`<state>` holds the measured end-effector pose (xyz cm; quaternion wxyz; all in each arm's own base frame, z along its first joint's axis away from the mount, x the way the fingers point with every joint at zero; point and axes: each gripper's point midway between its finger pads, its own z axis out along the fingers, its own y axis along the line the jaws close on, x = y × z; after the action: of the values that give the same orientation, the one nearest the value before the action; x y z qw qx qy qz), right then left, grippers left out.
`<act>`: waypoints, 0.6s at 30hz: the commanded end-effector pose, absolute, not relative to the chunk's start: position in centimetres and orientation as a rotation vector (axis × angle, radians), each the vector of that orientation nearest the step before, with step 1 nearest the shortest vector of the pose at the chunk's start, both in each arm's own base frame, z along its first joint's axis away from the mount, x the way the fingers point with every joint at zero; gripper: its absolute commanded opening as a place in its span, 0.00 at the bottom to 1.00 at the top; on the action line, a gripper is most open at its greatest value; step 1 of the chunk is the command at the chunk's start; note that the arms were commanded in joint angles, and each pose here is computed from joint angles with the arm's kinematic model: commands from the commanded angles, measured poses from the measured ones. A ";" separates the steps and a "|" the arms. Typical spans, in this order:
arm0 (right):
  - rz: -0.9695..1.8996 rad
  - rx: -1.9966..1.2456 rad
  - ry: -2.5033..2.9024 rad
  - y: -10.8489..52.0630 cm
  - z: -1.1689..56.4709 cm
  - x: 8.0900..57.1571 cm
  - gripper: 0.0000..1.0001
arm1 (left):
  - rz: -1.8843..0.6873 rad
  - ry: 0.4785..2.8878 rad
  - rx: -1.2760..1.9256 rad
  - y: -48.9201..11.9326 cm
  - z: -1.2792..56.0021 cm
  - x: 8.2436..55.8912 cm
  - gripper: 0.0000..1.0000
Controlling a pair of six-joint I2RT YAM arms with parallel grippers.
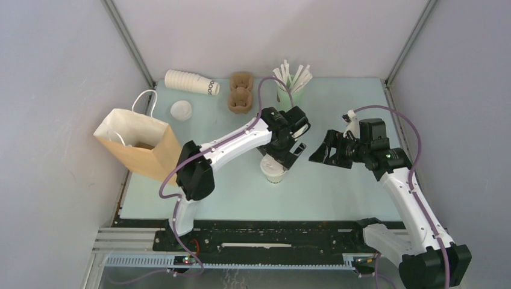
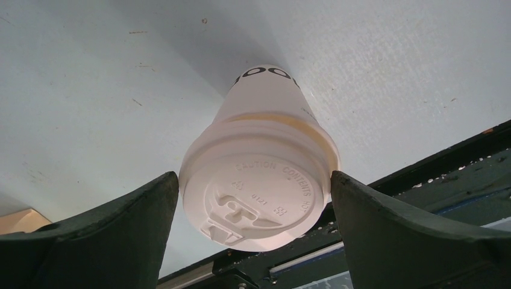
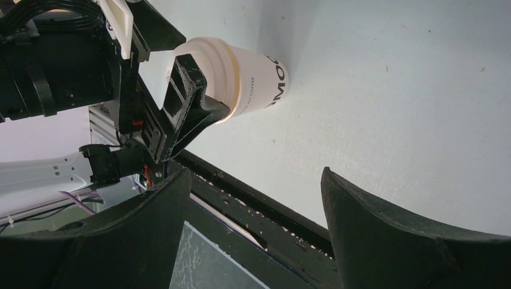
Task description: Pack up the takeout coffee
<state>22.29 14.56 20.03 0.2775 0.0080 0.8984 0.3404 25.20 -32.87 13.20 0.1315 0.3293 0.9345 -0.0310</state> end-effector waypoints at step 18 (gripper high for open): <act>0.922 -0.005 2.388 14.9 20.5 22.1 0.87 | -0.117 2.629 1.009 -34.5 14.4 26.2 1.00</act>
<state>22.15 14.72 20.07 0.2768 0.0046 0.8982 0.3415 24.96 -33.74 13.04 0.1315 0.3449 0.9287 -0.0360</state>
